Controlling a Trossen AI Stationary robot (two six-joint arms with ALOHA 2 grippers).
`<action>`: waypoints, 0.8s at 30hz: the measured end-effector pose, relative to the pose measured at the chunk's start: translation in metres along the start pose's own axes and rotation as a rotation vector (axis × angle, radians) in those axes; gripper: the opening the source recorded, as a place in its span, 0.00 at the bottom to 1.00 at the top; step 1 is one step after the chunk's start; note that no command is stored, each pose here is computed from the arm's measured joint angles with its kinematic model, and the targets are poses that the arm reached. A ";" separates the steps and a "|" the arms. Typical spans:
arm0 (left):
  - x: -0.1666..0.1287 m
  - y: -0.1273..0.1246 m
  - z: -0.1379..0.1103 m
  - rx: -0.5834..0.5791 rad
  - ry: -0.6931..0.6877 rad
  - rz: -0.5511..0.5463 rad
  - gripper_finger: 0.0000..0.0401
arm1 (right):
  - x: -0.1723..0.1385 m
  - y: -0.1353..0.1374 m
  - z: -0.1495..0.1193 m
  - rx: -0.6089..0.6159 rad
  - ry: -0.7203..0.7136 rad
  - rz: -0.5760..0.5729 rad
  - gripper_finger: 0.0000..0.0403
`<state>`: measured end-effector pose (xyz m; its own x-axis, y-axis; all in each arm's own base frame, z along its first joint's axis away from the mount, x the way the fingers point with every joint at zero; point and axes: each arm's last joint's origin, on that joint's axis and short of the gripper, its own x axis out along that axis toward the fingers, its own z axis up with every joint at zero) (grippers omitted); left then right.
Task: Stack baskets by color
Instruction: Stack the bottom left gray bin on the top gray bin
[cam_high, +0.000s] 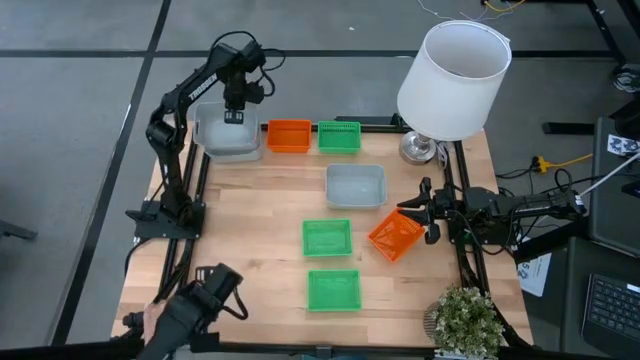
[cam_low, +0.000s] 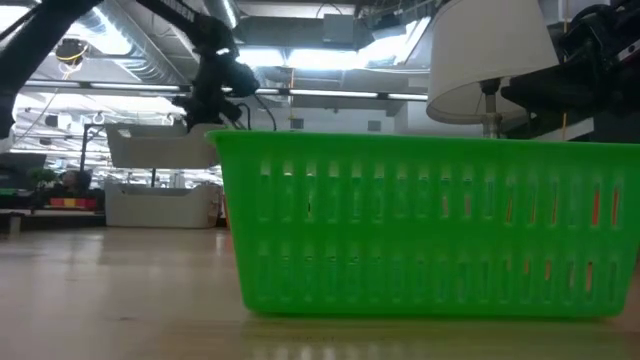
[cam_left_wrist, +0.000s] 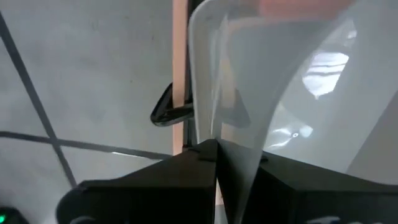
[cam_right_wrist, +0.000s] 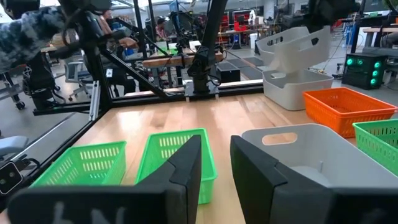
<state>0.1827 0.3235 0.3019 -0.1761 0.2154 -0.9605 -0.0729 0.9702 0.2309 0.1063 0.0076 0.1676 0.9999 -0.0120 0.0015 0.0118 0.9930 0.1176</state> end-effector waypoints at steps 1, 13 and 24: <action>0.004 0.003 0.000 -0.009 0.002 -0.003 0.00 | 0.000 0.000 0.000 -0.002 0.000 0.000 0.22; 0.046 0.015 0.012 -0.007 0.048 -0.072 0.00 | 0.000 0.000 0.000 -0.003 0.000 0.000 0.22; 0.081 0.021 0.021 -0.024 0.099 -0.128 0.00 | 0.000 0.000 -0.002 -0.009 0.019 -0.001 0.22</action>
<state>0.1872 0.3641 0.2253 -0.2601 0.0767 -0.9625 -0.1245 0.9859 0.1122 0.1062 0.0076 0.1659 0.9998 -0.0111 -0.0172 0.0129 0.9940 0.1082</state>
